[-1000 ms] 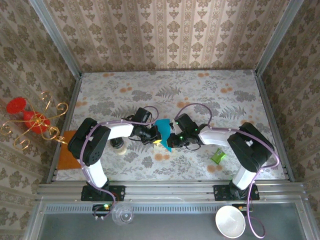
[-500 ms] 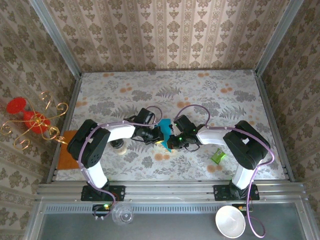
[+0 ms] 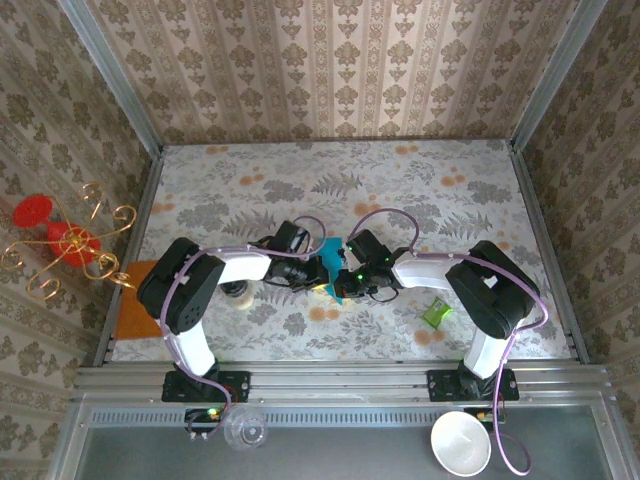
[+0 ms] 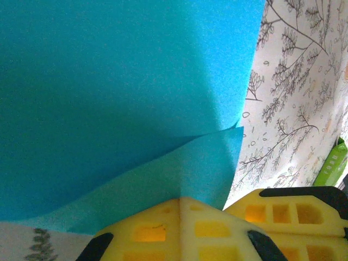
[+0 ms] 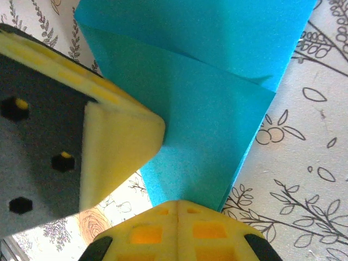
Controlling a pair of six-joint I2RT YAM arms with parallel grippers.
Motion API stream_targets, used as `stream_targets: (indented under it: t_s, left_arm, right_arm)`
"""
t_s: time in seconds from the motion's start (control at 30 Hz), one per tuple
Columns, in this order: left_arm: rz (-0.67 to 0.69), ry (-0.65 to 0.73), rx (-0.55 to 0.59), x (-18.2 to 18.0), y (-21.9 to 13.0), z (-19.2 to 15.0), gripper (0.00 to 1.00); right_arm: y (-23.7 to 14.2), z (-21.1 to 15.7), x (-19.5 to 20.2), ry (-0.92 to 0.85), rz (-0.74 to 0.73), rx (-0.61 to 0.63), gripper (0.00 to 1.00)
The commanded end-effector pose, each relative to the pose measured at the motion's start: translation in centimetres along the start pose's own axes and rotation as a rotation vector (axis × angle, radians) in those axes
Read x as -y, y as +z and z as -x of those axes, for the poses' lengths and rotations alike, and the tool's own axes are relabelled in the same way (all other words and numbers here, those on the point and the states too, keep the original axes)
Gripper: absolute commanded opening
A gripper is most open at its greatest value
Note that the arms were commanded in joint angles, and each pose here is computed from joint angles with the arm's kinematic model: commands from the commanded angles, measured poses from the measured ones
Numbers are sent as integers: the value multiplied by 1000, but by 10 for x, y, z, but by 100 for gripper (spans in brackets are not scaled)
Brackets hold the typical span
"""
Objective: Fold a paper plane with a square sheet of paper (pick it up from the middle)
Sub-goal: Third fold the triangle at the center of the table.
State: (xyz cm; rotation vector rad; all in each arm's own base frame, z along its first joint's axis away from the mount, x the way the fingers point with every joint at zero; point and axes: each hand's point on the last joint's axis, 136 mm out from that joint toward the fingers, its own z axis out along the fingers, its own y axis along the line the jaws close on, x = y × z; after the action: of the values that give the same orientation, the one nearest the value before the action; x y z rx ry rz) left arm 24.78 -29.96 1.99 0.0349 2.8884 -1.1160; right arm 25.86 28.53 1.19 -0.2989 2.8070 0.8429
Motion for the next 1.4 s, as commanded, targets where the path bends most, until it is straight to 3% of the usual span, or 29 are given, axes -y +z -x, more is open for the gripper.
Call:
stream_targets:
  t_s: [0.0, 0.37, 0.57, 0.7, 0.9, 1.1, 1.37]
  left_arm:
    - [87, -14, 21, -36, -4, 9, 8]
    - [166, -90, 92, -89, -42, 52, 8]
    - [144, -58, 130, -73, -55, 68, 9]
    - [114, -30, 198, -47, -79, 79, 14]
    - [37, -58, 222, -22, -79, 63, 30]
    - [-42, -118, 184, -8, -59, 39, 44]
    - [-50, -171, 162, -15, -45, 26, 51]
  right_arm:
    - [10, -55, 68, 92, -272, -164, 3]
    - [5, -54, 76, 131, -307, -148, 4]
    - [3, -28, 46, 105, -182, -80, 6]
    - [-14, 4, 5, 64, -19, 41, 12]
    - [-36, 36, -23, 88, 100, 198, 31]
    - [-19, 38, -18, 153, 119, 177, 32]
    - [-11, 41, 0, 206, 91, 189, 33]
